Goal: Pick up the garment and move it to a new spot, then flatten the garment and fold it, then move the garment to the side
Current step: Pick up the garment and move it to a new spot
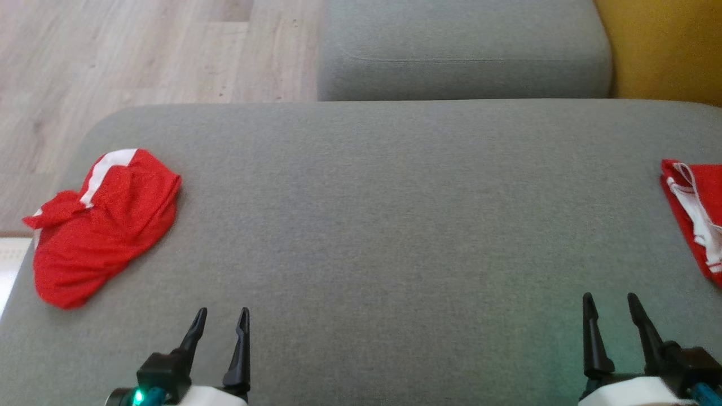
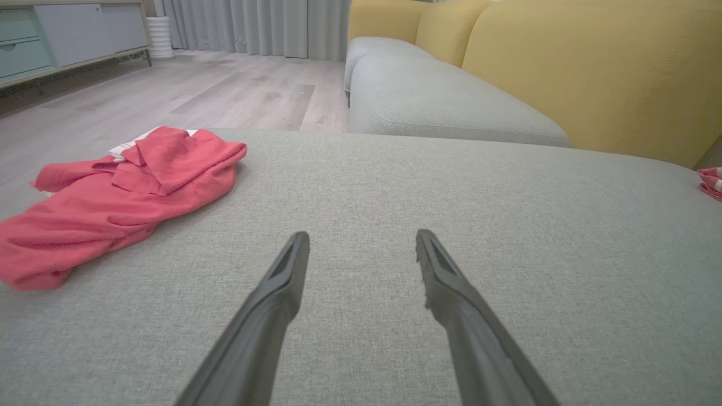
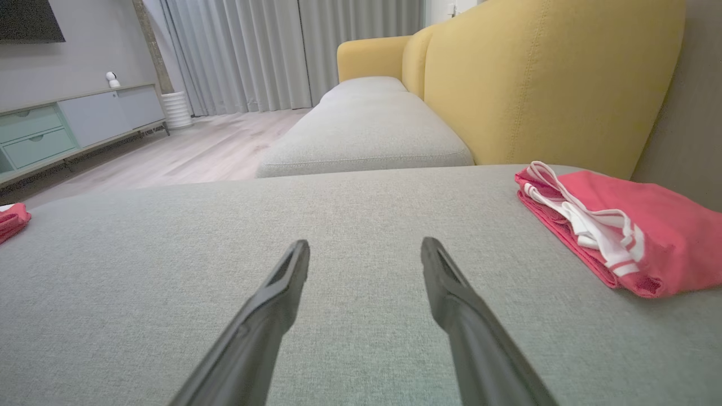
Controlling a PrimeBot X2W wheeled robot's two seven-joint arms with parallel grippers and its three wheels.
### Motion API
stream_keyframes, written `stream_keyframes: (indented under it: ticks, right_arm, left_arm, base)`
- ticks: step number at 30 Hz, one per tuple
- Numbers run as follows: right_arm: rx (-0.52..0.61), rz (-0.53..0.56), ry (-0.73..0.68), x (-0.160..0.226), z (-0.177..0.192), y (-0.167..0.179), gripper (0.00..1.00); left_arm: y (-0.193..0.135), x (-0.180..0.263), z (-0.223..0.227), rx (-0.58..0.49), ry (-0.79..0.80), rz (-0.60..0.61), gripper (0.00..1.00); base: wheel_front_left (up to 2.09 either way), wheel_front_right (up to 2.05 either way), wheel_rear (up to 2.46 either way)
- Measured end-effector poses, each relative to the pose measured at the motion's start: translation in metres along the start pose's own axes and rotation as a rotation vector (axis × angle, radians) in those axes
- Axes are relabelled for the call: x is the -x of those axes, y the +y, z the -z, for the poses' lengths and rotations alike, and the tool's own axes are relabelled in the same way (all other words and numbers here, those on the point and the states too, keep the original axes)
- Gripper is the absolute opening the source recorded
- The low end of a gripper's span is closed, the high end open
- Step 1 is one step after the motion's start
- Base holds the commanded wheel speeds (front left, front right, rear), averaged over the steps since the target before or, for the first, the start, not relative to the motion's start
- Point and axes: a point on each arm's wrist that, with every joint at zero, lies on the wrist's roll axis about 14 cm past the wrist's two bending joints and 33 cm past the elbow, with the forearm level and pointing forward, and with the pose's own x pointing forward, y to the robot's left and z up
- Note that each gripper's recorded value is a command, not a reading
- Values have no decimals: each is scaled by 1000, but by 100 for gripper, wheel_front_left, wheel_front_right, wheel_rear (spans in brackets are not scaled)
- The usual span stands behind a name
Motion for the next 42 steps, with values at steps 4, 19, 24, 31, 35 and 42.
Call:
stream_keyframes:
  ticks: [4, 19, 24, 31, 35, 42]
  right_arm:
    - [-3, -27, -5, -7, -2, 8, 100]
    - [21, -364, 38, -40, 5, 114, 100]
    - [30, -431, 47, -45, 7, 136, 100]
    - [61, -412, 89, -51, 24, 126, 100]
    - [93, -395, 81, -72, 27, 120, 100]
    - [128, -343, 106, -121, 47, 86, 100]
  left_arm:
    - [6, 5, 0, 4, -3, -22, 100]
    - [83, 71, 0, 38, -35, -344, 100]
    - [97, 91, 3, 47, -35, -419, 100]
    - [121, 70, -24, 29, -92, -453, 100]
    - [146, 24, -49, -9, -119, -460, 100]
    - [183, -87, -41, -43, 62, -463, 100]
  base:
    - [0, 0, 0]
    - [0, 0, 0]
    - [0, 0, 0]
    - [0, 0, 0]
    - [0, 0, 0]
    - [0, 0, 0]
